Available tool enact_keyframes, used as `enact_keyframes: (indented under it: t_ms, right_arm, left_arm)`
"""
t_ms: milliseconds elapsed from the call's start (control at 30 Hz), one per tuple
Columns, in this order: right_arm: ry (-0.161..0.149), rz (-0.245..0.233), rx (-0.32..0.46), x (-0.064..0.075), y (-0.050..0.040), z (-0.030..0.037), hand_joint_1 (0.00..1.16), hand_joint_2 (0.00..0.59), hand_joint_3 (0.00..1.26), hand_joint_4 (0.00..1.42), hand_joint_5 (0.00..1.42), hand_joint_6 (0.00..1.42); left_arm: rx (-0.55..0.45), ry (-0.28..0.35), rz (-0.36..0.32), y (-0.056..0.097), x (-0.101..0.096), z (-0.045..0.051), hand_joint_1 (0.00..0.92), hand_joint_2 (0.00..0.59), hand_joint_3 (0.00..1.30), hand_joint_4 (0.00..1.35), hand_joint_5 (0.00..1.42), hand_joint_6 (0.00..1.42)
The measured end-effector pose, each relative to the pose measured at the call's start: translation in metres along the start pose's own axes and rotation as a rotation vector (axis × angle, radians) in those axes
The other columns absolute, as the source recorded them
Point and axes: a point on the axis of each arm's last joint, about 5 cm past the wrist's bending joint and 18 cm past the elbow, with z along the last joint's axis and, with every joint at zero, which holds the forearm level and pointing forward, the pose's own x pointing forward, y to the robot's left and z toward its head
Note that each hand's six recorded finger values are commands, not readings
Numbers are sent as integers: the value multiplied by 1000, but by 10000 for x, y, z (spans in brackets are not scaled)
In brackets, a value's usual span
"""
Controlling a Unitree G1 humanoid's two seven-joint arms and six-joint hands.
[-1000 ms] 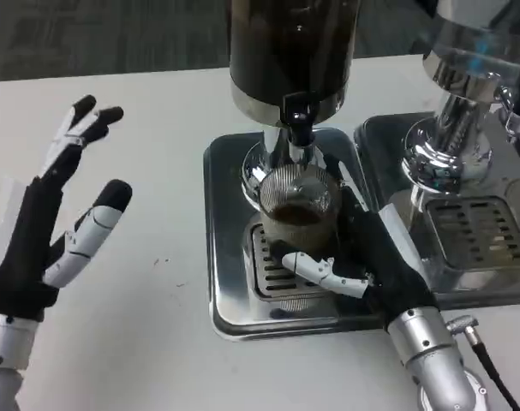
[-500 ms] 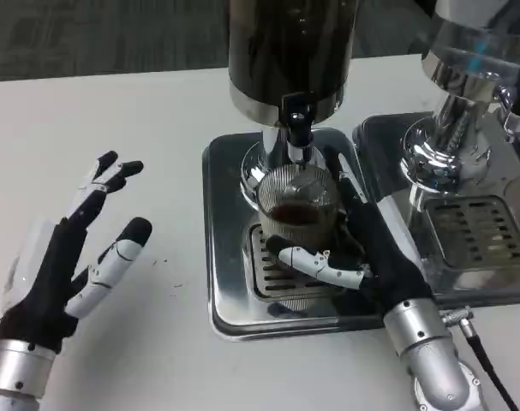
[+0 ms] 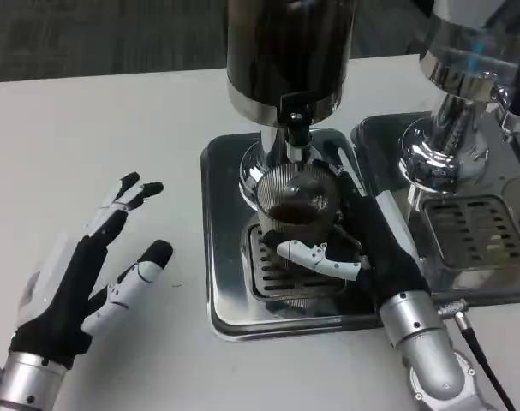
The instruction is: Grasp the cup under the faucet to collect the drink, then remove the cup.
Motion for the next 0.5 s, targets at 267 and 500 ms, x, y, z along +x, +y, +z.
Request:
enact_keyframes:
  t_ms: [267,500]
  right_arm:
    - [3,2,21,19,-6,2,876,159,150,218,293,488]
    - [11,-6,54,24,9,-6,895,174,291,305,351,545]
  left_arm:
    - [1,-10,25,3,4,12,0,200,188,0,139,118]
    - [-2,-9,29,3,-4,13,0,201,188,0,140,118]
